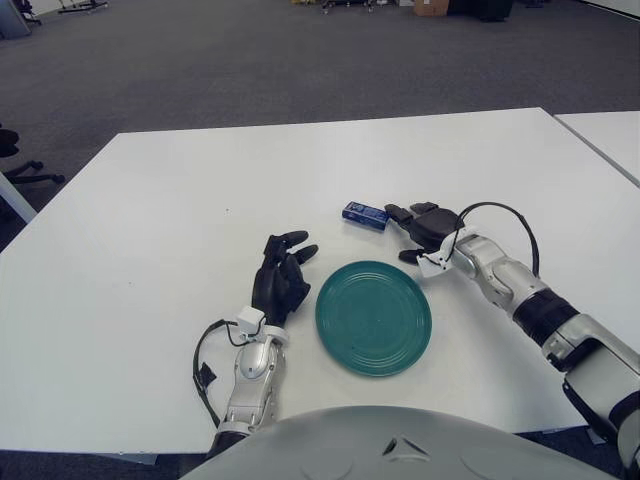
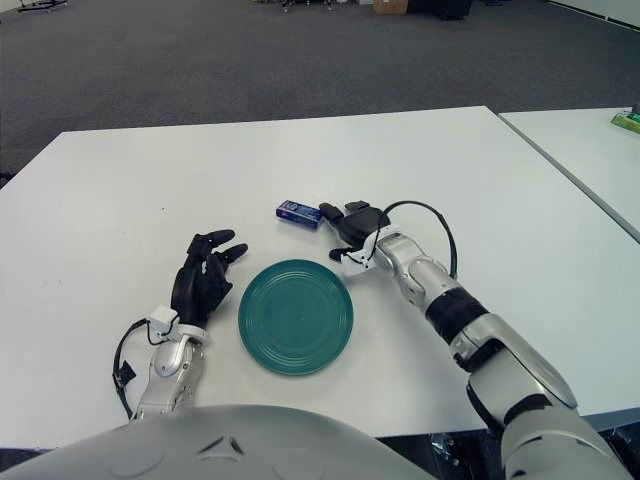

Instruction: Put the gum into the plate.

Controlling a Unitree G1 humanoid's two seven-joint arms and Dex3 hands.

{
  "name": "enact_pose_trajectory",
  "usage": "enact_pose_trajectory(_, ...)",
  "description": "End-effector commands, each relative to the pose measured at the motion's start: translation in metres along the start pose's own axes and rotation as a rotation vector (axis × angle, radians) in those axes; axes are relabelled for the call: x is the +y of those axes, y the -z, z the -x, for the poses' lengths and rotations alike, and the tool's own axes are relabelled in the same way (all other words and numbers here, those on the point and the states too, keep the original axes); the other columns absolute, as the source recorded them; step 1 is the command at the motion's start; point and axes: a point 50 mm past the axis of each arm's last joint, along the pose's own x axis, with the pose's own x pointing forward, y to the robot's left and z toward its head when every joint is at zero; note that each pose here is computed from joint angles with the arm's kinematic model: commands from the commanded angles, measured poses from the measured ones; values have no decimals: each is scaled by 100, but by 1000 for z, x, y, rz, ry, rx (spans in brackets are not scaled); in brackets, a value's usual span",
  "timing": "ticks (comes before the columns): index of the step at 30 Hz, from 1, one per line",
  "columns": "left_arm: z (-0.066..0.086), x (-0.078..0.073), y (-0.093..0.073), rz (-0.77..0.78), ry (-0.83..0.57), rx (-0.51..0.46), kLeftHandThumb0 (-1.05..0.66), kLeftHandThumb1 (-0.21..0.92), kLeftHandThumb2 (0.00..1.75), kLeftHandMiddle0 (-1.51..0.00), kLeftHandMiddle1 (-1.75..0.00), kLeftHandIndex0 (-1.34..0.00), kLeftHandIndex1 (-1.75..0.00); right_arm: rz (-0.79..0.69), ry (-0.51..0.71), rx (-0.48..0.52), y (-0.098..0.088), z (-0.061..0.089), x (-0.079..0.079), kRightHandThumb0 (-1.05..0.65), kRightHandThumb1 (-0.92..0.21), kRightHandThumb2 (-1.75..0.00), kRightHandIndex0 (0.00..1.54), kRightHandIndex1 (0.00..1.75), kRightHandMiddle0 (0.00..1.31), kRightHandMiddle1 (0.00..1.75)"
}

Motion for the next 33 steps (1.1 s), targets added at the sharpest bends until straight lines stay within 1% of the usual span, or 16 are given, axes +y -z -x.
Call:
enact_pose_trajectory(1,4,-17,17,104,-45,75,-92,92,88,-43,-85,-24,-119,4,-222,15,-5,-5,37,-105,-92,-86,13,1,0,10)
enact_pose_trajectory(4,3,-17,17,104,-45,76,-92,92,89,-43,-85,-24,-119,-10,-206,44,-1,-13,30,-105,-92,-85,15,1,0,13)
enact_pose_trajectory(12,1,-17,18,110,-47,73,-92,92,89,-44,-85,-23,-118,-46,-180,96,11,-26,20,-105,-92,-81,18,1,0,24)
enact_pose_trajectory(17,0,-16,19,119,-53,72,-92,92,88,-45,-85,-25,-119,-65,-157,115,14,-29,16,-105,-92,-79,21,2,0,30)
enact_pose_trajectory(22,-1,-15,20,118,-58,75,-92,92,88,-45,-85,-26,-119,-73,-130,128,18,-30,5,-105,-92,-77,23,2,0,33)
enact_pose_trajectory(25,-2,-14,21,118,-60,78,-93,92,88,-45,-85,-26,-119,-71,-120,130,20,-32,-3,-105,-92,-77,22,1,0,31)
enact_pose_trajectory(29,-3,-13,21,120,-63,79,-93,92,89,-45,-86,-26,-119,-67,-104,126,23,-32,-21,-105,-92,-78,21,0,0,27)
enact_pose_trajectory(33,-3,-13,22,120,-64,79,-94,92,89,-44,-86,-25,-119,-68,-99,128,24,-32,-24,-105,-92,-78,20,0,0,25)
